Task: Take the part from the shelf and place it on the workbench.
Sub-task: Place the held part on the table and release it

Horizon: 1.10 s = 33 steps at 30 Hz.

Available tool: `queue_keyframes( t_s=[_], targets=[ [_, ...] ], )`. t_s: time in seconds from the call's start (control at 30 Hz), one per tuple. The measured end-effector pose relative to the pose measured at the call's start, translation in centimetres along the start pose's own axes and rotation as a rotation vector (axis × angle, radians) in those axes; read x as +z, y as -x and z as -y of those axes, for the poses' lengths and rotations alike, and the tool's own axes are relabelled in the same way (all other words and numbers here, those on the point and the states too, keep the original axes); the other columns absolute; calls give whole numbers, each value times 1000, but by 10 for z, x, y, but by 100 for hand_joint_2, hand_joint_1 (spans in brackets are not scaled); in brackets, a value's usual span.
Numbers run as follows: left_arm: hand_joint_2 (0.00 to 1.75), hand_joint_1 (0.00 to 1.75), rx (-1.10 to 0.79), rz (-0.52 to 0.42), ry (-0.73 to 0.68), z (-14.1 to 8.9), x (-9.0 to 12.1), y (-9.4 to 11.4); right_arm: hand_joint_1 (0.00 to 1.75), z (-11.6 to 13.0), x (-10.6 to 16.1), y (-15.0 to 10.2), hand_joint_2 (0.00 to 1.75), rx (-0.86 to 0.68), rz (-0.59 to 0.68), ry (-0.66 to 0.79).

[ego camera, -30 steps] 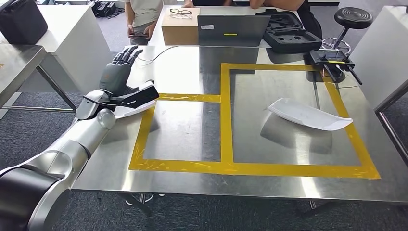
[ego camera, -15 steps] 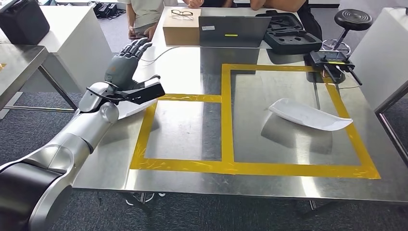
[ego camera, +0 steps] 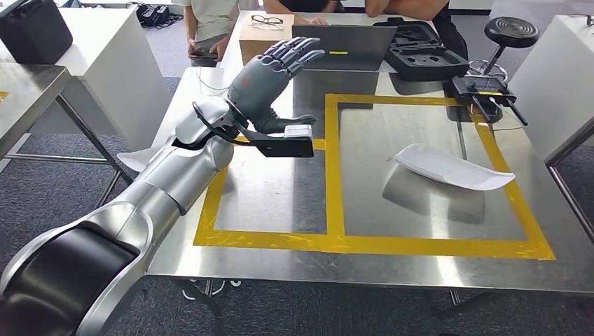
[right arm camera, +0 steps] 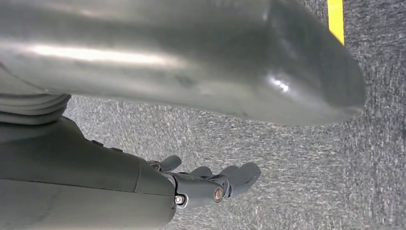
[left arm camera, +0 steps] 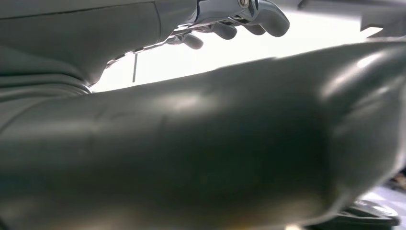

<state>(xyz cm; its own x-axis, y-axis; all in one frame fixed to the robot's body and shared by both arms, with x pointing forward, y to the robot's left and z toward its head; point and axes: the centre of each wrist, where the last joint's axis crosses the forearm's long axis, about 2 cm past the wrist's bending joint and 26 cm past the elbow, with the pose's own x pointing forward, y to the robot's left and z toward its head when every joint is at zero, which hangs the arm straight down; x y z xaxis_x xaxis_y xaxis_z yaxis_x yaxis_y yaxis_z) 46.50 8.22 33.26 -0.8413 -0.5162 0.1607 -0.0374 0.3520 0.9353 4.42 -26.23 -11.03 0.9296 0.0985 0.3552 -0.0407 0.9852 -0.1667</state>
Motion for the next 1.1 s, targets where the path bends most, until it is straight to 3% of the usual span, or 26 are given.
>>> queue_keyframes(
  t_s=[0.47, 1.1],
  targets=[
    [0, 0, 57, 71, -21, 2, -20, -31, 0, 0, 0, 1, 0, -24, -20, 17],
    [0, 0, 60, 91, -26, -1, -28, -44, 0, -2, 1, 3, 0, -21, -27, 10]
  ],
)
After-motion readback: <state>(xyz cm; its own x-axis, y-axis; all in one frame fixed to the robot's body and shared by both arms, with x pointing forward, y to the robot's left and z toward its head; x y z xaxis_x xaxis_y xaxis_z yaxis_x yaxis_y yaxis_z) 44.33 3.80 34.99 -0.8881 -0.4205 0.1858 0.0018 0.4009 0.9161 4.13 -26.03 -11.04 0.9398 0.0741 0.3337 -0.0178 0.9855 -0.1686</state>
